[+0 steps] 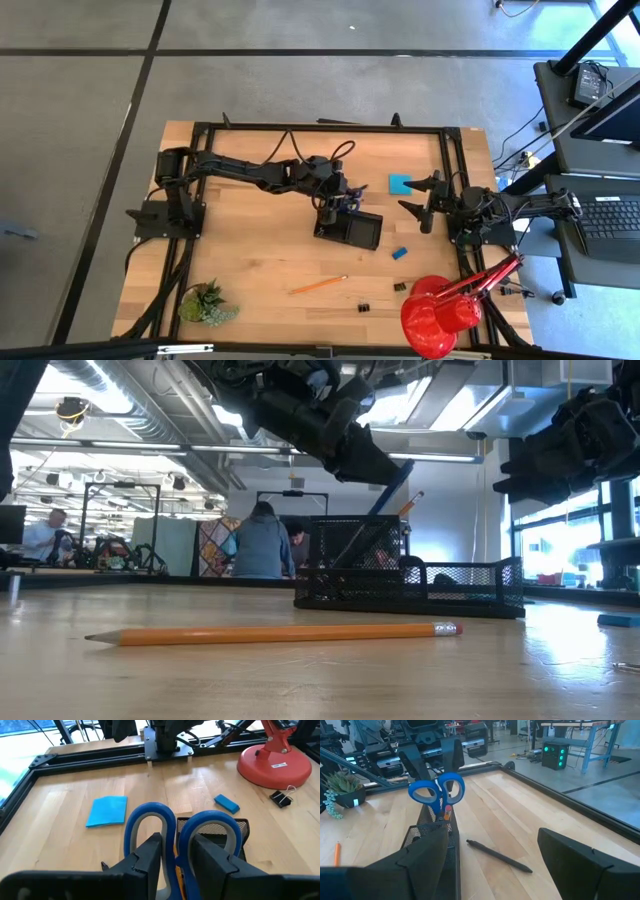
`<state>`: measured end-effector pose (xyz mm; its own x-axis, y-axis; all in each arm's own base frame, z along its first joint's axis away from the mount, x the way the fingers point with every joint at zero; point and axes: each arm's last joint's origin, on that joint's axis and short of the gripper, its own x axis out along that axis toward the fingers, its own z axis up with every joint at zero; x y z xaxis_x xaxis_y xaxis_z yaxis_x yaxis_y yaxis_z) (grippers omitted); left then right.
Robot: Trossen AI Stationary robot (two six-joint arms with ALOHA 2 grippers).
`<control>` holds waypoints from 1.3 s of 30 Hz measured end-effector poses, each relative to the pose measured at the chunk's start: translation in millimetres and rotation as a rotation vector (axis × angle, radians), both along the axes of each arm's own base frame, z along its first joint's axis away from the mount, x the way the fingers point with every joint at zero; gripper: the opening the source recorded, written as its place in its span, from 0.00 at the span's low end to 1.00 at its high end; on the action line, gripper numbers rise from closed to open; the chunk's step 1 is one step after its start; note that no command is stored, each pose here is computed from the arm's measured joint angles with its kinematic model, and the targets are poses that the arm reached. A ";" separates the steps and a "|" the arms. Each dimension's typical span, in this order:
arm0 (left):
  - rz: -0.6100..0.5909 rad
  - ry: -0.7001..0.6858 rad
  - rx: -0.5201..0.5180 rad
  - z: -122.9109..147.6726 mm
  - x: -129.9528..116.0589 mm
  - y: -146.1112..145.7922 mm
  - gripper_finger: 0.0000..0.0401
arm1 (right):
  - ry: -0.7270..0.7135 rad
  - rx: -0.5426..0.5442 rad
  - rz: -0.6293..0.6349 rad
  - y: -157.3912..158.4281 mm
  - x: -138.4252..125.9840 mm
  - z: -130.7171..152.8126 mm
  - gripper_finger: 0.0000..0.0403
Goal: Pick and place office supplies into organizer
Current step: Put the blue scissors into the black desk organizer, then put the yellow pencil into the black desk organizer
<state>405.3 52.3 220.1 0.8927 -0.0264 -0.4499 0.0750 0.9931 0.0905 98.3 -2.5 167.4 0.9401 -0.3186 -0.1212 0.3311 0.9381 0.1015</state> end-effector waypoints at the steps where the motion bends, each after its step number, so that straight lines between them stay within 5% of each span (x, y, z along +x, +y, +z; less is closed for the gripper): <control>1: 0.000 0.000 0.000 0.0 0.0 0.0 0.24 | 0.000 0.000 0.000 0.0 0.0 -0.1 0.77; 24: 0.005 -0.007 0.004 7.0 -3.1 -0.3 0.34 | 0.000 0.000 0.000 0.0 0.0 0.0 0.77; 39: 0.060 0.128 0.027 -0.6 -11.5 0.7 0.35 | -0.002 0.003 0.000 0.0 0.0 0.0 0.77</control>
